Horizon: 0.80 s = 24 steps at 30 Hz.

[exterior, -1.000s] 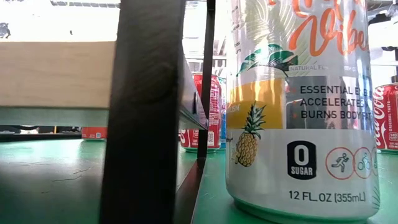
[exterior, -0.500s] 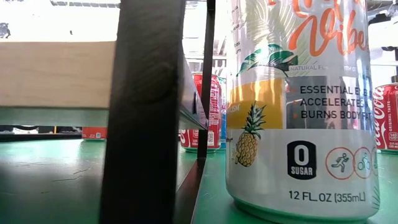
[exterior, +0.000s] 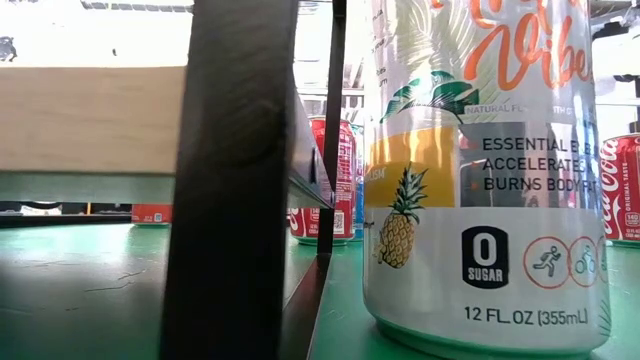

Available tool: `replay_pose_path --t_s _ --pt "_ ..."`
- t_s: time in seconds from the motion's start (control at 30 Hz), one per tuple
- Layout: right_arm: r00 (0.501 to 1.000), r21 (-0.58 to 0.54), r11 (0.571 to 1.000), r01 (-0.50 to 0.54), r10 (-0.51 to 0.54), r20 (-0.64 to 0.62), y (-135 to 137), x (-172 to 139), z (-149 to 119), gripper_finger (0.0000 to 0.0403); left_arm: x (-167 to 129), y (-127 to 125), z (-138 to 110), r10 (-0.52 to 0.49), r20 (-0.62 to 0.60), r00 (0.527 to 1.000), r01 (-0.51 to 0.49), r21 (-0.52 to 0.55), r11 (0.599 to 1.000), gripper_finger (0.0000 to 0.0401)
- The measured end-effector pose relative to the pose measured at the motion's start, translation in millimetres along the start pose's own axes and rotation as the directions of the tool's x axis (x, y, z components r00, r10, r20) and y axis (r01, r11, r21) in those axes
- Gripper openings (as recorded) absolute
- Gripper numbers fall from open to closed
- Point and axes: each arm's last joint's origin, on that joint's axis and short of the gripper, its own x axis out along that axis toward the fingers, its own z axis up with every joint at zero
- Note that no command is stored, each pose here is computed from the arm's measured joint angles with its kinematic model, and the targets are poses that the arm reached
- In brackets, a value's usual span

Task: Place canned beverage on shelf
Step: Put the bottom left orange soda can on the shelf

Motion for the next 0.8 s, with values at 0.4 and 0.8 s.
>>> replay_pose_path --t_s 0.4,0.8 --pt "1.000 0.006 1.000 0.000 0.000 0.000 0.0 0.0 0.0 0.0028 -0.2 2.9 4.4 -0.009 0.011 1.000 0.008 0.086 0.996 0.0305" --pt "1.000 0.007 1.000 0.000 0.000 0.000 0.0 0.0 0.0 0.0030 0.0 3.0 4.3 -0.019 -0.001 1.000 0.019 0.077 0.997 0.0338"
